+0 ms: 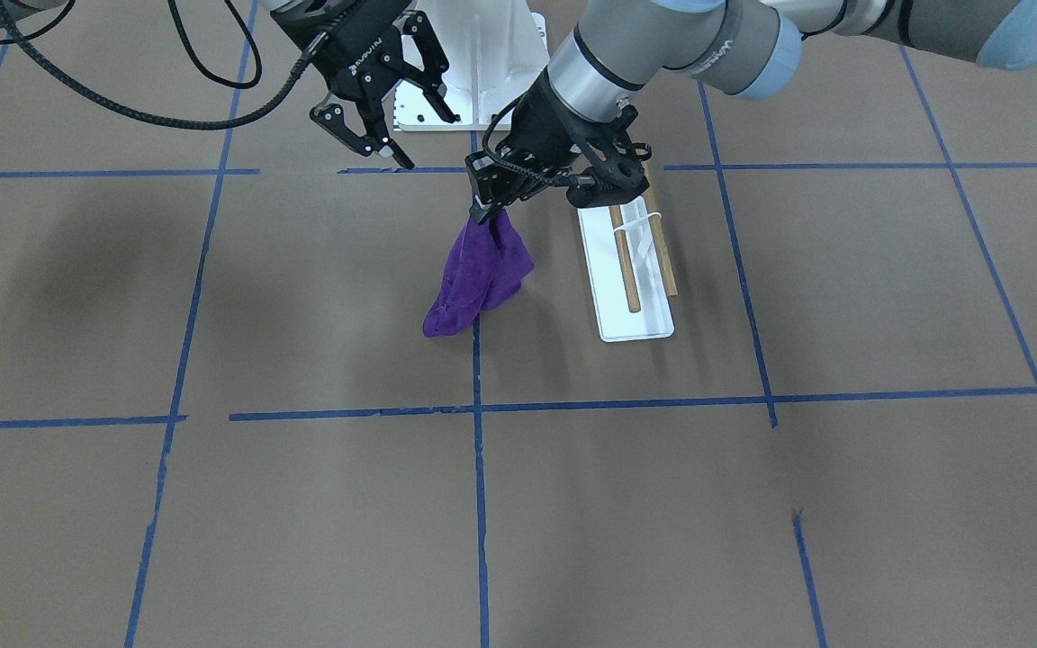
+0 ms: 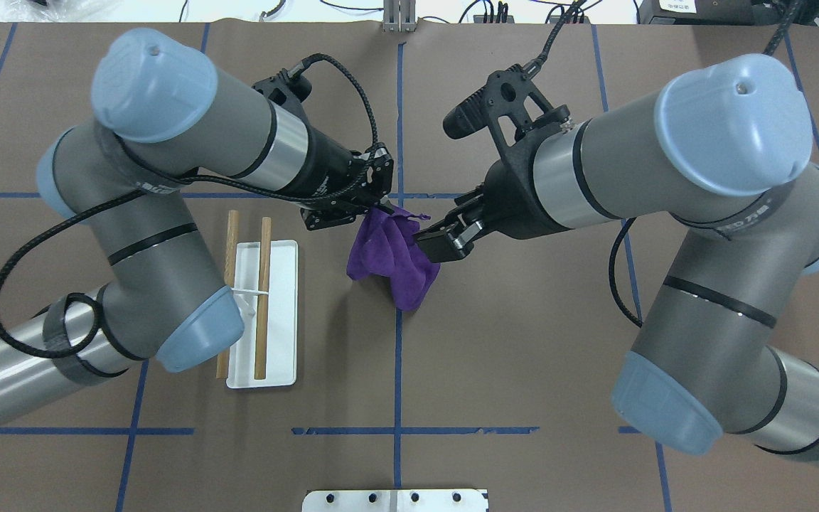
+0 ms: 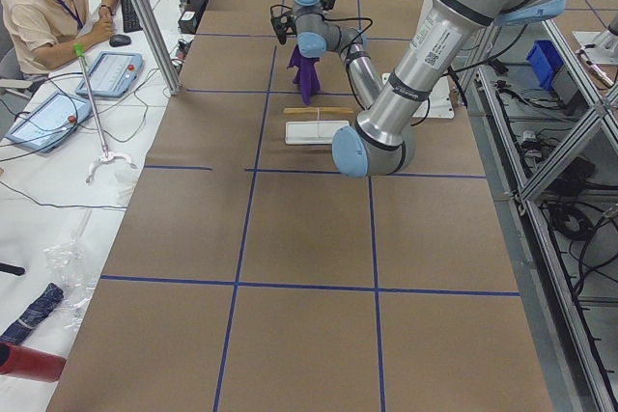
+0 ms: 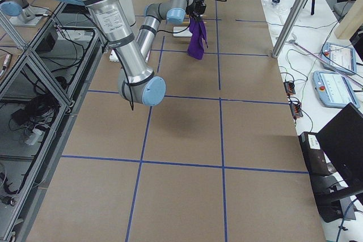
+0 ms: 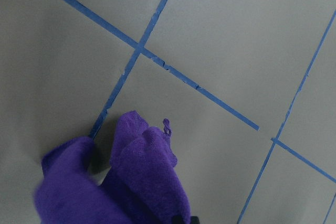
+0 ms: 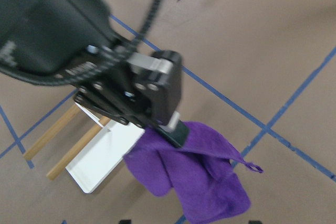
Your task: Hang towel on rack
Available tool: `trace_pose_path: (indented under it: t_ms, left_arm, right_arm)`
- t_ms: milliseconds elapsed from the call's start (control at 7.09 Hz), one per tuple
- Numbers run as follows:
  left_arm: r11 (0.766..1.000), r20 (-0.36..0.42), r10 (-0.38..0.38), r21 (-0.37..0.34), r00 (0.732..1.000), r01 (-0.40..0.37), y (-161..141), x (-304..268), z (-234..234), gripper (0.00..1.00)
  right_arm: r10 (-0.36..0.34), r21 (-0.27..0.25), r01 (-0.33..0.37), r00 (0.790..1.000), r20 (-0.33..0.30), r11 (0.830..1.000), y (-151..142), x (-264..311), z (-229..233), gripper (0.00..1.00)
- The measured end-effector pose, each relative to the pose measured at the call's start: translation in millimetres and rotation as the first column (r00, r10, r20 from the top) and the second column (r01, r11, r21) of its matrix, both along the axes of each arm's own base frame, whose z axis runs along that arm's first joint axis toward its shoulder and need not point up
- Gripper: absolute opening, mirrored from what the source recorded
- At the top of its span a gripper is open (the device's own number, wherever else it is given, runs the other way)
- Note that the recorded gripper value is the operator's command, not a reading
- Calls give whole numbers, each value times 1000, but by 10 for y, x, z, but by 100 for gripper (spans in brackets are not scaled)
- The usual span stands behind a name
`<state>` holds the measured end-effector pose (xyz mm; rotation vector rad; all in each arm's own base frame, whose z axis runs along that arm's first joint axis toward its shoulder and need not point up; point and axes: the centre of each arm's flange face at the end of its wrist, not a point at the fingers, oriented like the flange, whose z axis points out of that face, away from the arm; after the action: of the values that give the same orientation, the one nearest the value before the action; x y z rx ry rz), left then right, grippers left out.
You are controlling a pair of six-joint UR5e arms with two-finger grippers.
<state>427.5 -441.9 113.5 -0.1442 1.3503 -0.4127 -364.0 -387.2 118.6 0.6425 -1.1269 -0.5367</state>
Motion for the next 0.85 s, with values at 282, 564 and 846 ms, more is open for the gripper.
trace_pose_path:
  t_ms: [282, 564, 846]
  left_arm:
    - [993, 8, -9, 121, 1000, 8, 81, -483, 180, 0]
    - [967, 52, 4, 253, 999, -17, 241, -834, 496, 0]
    - [942, 121, 27, 329, 992, -66, 405, -1044, 930, 0]
  right_arm:
    - [14, -130, -28, 995, -102, 991, -399, 365, 514, 100]
    - [13, -186, -64, 965, -261, 980, -810, 785, 1110, 100]
    - [-17, -182, -65, 908, -419, 981, -1072, 1328, 1839, 100]
